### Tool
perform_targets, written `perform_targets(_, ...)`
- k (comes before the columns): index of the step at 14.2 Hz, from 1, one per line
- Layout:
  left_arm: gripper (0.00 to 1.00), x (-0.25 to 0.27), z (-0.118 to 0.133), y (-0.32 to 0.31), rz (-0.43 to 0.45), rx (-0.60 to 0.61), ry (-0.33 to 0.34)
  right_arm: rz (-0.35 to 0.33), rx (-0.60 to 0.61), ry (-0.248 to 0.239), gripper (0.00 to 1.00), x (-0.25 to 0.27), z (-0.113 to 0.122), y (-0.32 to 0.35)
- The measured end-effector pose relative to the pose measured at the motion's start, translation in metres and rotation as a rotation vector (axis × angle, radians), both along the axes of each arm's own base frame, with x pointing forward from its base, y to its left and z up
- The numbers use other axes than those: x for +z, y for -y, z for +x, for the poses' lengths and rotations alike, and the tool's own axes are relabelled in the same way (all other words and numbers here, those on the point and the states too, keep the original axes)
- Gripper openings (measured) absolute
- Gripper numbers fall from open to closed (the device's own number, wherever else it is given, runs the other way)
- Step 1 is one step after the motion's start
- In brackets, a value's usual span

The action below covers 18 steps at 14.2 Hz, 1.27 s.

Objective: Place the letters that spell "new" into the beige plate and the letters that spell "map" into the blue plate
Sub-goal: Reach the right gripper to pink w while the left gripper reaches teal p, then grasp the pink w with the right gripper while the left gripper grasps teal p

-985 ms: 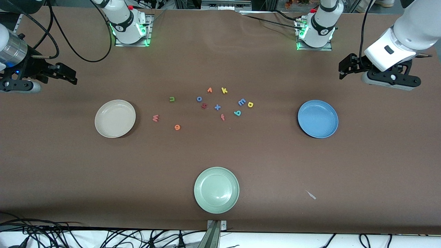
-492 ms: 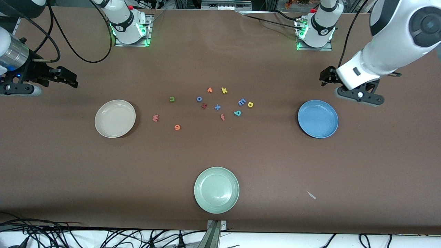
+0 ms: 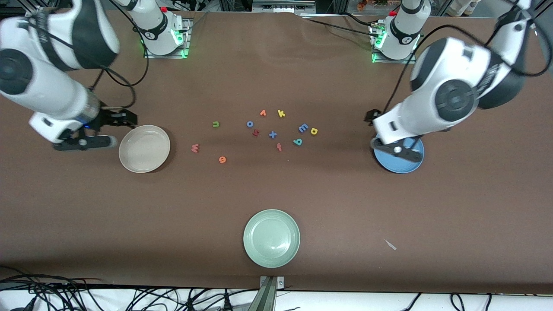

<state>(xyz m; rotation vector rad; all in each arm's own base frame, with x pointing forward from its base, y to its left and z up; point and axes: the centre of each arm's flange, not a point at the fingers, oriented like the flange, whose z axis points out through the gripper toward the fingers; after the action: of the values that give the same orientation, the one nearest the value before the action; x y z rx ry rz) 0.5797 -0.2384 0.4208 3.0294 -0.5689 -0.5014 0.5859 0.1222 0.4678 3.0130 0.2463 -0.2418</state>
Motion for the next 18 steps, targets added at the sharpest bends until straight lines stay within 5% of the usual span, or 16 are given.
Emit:
perform_targets(6, 1.00, -0.107, 0.006, 0.089, 0.001, 0.134, 0.069, 0.016, -0.088, 0.048, 1.00, -0.098, 0.018, -0.032)
perform_targets(11, 1.00, -0.164, -0.028, 0.170, 0.052, 0.394, 0.107, 0.048, -0.182, 0.142, 1.00, -0.179, -0.017, -0.062)
perform_targets(18, 1.00, -0.217, -0.043, 0.192, 0.142, 0.759, 0.107, 0.065, -0.299, 0.161, 1.00, -0.250, -0.052, -0.083)
